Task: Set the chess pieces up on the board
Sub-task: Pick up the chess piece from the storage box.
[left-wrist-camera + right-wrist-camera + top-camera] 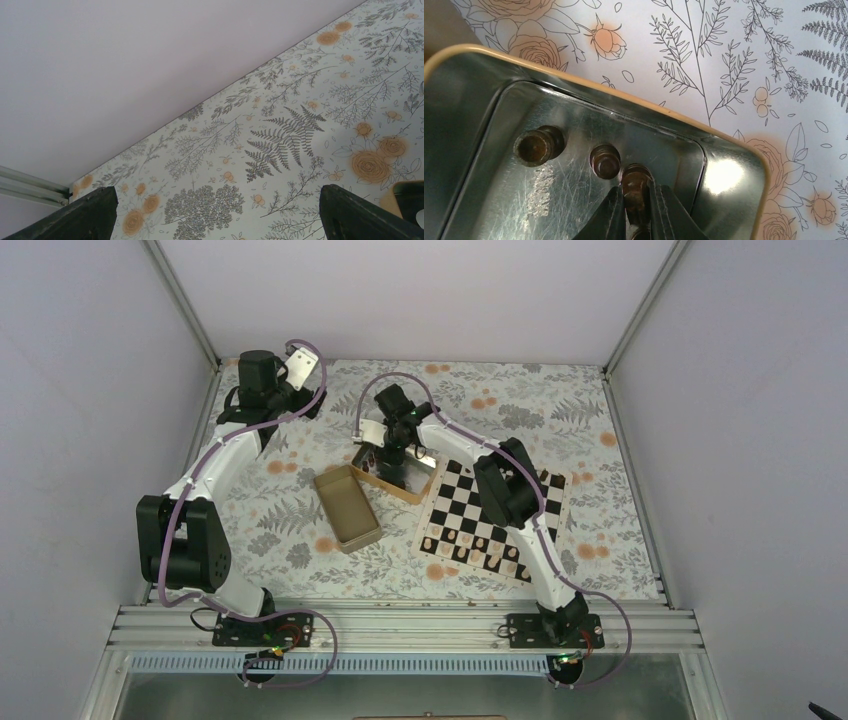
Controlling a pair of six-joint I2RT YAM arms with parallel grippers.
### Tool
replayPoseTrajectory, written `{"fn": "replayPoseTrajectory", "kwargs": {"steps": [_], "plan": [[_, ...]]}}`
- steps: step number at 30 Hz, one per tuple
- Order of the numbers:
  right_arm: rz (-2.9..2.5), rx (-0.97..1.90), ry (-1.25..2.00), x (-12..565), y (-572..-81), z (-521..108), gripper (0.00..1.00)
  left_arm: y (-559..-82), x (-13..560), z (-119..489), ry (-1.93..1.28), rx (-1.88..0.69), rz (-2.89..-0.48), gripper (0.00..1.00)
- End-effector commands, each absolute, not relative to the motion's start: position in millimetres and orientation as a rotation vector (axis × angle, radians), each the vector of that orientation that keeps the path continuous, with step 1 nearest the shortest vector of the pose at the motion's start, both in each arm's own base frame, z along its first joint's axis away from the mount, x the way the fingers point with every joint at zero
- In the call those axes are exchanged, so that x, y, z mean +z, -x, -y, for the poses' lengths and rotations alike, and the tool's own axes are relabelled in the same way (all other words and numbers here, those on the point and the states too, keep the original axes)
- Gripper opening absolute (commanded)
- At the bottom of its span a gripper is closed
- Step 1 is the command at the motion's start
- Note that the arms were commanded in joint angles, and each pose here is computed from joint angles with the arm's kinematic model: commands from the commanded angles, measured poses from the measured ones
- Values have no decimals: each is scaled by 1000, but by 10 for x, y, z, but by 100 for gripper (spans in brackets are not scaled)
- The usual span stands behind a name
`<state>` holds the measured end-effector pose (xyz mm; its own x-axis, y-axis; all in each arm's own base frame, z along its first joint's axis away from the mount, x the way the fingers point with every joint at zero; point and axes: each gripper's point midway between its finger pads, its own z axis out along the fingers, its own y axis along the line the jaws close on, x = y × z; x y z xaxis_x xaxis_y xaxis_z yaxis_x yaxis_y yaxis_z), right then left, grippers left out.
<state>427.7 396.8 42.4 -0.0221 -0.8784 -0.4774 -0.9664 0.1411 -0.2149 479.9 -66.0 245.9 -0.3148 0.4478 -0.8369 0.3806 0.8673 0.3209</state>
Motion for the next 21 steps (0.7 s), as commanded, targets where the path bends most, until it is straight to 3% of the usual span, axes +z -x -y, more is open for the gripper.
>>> {"fn": "replayPoseTrajectory", "kwargs": {"steps": [1, 14, 21], "plan": [[-1893, 268, 1735, 739, -4245, -4020, 4, -4787, 2587, 676, -611, 79, -1896, 100], [-1875, 336, 1629, 1579, -4089, -3701, 5, -4790, 2608, 672, -609, 82, -1893, 100], [-1893, 363, 1620, 1557, -4092, -3637, 6, -4784, 2614, 681, -612, 75, -1894, 100]]}}
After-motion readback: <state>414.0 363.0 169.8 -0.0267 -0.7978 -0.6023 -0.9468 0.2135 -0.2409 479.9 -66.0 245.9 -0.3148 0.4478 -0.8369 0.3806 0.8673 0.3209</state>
